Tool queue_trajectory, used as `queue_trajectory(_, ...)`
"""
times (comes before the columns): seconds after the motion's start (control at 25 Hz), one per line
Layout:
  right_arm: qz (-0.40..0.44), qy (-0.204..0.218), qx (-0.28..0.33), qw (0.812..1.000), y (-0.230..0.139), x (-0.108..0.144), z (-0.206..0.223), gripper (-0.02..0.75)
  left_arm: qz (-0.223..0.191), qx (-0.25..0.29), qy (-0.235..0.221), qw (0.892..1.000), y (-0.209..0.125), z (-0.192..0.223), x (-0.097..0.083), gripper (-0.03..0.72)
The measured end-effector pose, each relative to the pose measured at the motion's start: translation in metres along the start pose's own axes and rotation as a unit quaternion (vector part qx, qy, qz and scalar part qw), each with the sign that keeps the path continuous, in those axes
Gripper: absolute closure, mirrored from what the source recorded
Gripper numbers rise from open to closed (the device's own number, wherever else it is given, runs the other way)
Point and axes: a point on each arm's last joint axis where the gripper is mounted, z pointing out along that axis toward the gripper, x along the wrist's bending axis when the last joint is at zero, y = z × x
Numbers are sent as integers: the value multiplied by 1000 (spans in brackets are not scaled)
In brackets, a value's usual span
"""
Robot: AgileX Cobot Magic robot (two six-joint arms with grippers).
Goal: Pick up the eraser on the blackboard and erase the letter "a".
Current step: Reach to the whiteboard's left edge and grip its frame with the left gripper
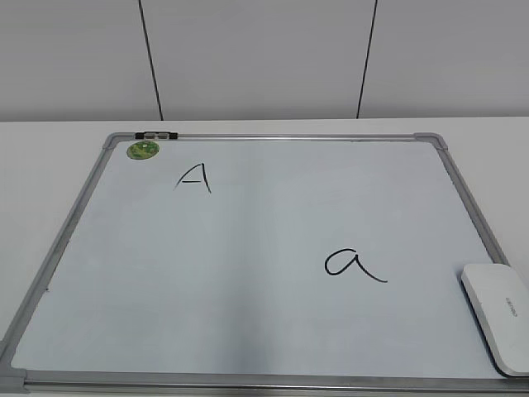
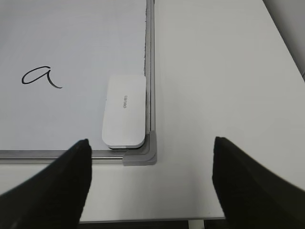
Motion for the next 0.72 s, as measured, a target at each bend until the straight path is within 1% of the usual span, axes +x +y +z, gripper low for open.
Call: queue_trajectory(0.72, 0, 0, 0, 1000, 0, 0, 0, 151, 1, 0, 2, 1000, 0, 0, 0, 278)
